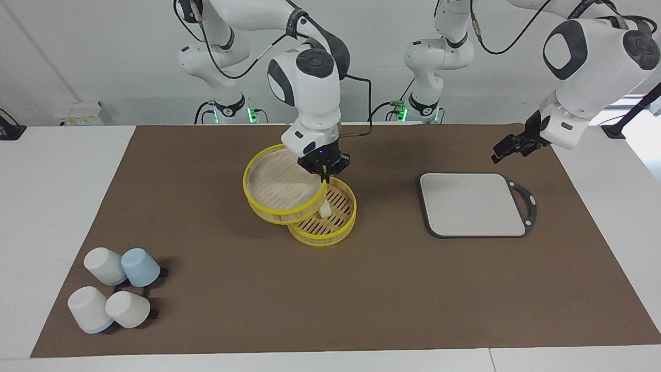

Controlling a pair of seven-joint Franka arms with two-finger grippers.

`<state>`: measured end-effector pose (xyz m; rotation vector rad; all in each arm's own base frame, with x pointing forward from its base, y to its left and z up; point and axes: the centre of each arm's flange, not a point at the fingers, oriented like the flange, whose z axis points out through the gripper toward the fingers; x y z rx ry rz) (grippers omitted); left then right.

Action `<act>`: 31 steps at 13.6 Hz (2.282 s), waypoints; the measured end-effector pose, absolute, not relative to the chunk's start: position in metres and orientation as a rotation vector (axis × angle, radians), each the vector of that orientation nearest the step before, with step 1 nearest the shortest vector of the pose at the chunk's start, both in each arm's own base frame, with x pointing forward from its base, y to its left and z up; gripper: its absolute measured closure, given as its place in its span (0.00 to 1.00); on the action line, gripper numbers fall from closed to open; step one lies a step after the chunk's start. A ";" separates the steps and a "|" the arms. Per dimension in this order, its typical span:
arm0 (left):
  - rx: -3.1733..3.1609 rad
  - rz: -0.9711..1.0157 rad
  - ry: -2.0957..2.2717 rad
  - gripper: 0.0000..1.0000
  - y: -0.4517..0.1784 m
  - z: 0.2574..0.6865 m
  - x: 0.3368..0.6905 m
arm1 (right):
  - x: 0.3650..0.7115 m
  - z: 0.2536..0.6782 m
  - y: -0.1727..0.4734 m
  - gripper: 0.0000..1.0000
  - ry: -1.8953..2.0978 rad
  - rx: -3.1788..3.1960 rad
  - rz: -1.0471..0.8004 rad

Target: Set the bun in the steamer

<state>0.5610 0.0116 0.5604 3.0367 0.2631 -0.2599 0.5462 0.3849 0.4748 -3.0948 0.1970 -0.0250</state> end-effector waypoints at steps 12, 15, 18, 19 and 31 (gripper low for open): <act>3.111 -0.184 0.002 0.00 0.007 0.567 0.542 | 0.563 0.426 0.433 0.91 0.285 -3.074 -0.103; 3.124 -0.189 -0.057 0.00 -0.012 0.566 0.544 | 0.556 0.419 0.445 0.91 0.259 -3.077 -0.098; 3.127 -0.188 -0.070 0.00 -0.016 0.567 0.544 | 0.550 0.415 0.457 0.91 0.253 -3.064 -0.114; 3.128 -0.188 -0.069 0.00 -0.016 0.567 0.544 | 0.551 0.415 0.458 0.91 0.254 -3.064 -0.115; 3.129 -0.180 -0.064 0.00 -0.014 0.569 0.544 | 0.554 0.401 0.459 0.91 0.256 -3.061 -0.119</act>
